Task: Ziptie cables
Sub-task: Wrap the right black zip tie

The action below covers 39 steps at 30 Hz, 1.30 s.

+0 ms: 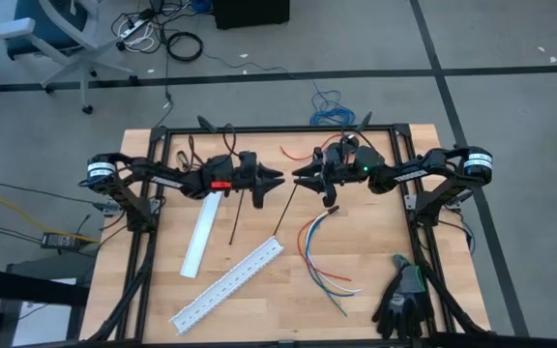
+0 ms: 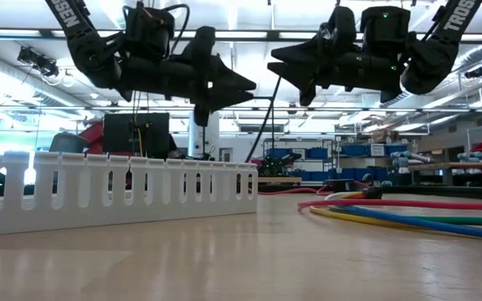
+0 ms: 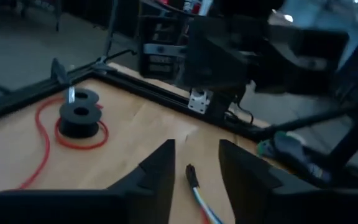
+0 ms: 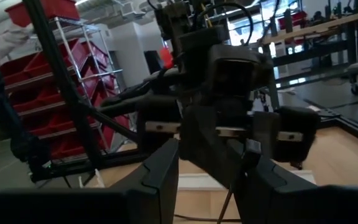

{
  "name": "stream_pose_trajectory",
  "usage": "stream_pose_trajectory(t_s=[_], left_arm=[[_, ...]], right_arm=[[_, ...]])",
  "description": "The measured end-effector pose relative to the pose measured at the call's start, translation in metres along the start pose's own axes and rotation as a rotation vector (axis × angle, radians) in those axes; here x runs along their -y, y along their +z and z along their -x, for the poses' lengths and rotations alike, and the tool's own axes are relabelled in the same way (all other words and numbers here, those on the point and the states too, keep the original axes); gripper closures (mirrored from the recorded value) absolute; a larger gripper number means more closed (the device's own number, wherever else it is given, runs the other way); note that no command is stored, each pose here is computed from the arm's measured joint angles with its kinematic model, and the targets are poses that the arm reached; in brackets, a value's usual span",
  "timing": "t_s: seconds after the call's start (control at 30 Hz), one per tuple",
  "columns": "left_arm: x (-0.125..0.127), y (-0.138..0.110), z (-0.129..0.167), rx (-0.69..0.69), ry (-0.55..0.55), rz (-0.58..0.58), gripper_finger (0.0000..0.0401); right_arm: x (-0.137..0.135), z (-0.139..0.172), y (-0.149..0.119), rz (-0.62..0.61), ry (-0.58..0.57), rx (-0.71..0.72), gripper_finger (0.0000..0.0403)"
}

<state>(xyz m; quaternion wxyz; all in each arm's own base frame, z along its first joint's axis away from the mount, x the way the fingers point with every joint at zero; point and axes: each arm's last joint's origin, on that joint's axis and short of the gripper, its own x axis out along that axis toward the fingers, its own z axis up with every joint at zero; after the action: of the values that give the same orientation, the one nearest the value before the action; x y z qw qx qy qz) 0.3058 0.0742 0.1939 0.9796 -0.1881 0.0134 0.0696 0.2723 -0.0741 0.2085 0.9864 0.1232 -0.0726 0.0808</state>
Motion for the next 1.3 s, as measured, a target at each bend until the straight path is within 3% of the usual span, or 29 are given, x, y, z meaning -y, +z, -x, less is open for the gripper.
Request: stream_pose_trajectory(t_s=[0.27,0.6,1.17,1.3], left_arm=[[-0.002,0.006,-0.003,0.014,0.005,0.079,0.0244],[-0.003,-0.001,-0.041,-0.055,-0.100,0.076,0.0244],[-0.001,0.002,-0.042,-0.033,-0.129,0.018,0.0244],[-0.001,0.002,-0.042,-0.031,-0.127,-0.002,0.0244]], right_arm=[[0.000,0.000,0.000,0.031,0.000,0.000,0.0280],[0.001,0.001,0.000,0.031,-0.009,0.005,0.0282],[0.006,0.002,0.000,0.014,-0.027,-0.013,0.0285],[0.013,0.007,-0.001,-0.051,-0.072,-0.061,0.0287]])
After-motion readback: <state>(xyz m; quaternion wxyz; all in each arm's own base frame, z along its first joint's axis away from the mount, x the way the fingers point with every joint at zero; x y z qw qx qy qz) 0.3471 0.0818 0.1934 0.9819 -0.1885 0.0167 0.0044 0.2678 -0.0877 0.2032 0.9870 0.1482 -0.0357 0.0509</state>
